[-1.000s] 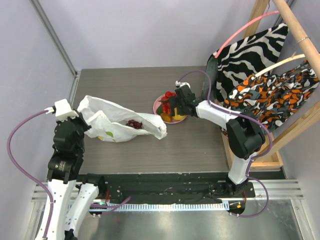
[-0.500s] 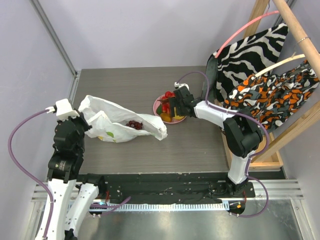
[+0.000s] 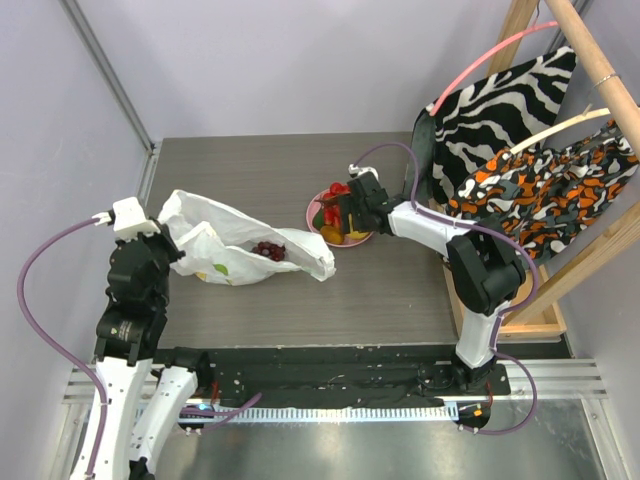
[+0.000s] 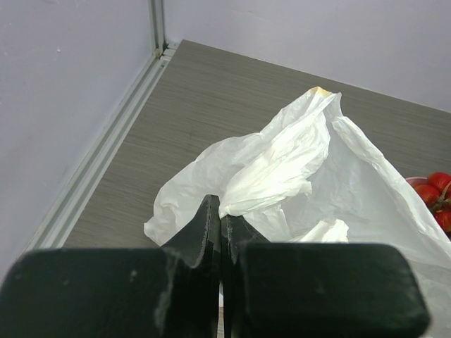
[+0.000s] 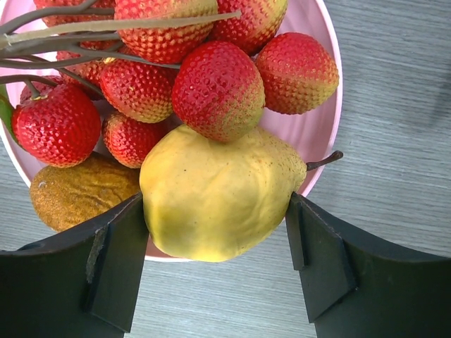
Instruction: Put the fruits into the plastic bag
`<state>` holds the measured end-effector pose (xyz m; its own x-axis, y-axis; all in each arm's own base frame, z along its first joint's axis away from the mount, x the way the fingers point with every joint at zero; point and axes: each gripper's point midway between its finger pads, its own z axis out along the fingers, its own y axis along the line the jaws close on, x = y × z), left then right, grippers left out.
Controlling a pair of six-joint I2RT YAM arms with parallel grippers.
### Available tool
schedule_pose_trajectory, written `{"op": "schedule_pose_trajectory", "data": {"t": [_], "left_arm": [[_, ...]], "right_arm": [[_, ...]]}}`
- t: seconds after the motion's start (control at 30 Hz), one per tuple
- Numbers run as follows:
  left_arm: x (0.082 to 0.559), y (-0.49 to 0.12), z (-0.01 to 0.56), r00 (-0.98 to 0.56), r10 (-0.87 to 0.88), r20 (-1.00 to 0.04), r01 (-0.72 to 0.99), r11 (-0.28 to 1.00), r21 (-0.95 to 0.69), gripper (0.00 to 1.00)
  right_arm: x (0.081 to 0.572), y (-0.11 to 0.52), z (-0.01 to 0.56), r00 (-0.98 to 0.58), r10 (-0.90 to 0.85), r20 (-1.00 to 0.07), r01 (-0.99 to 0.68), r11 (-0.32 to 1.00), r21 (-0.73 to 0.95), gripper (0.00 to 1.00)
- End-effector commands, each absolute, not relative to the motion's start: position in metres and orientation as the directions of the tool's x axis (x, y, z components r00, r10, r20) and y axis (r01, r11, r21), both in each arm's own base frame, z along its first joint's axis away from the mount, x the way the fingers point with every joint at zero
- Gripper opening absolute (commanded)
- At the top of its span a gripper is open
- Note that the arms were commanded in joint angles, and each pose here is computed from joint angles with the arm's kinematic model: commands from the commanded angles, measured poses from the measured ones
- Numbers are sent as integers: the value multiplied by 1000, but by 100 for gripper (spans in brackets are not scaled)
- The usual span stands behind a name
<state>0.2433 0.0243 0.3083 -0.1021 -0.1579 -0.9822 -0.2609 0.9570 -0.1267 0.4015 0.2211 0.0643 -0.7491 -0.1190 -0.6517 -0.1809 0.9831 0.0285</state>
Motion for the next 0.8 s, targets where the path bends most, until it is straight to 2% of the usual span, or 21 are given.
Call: {"op": "schedule_pose_trajectory", "data": {"t": [0.0,0.6,0.77], "left_arm": [[247,23,314,-77,-170,-982,-254,956,-146,0],[244,24,318,-59,-173,-983,-251,956,-153,0],[244,23,319,-56,-172,-983,-244,957,-154,0]], "right_arm": [[397,224,90,-730,-114,-674,-199,979,50,48],[381,214,141,-671,-57,-739,-190,977,98,45],[373,212,177,-625,-29,-780,-210,969,132,42]]}}
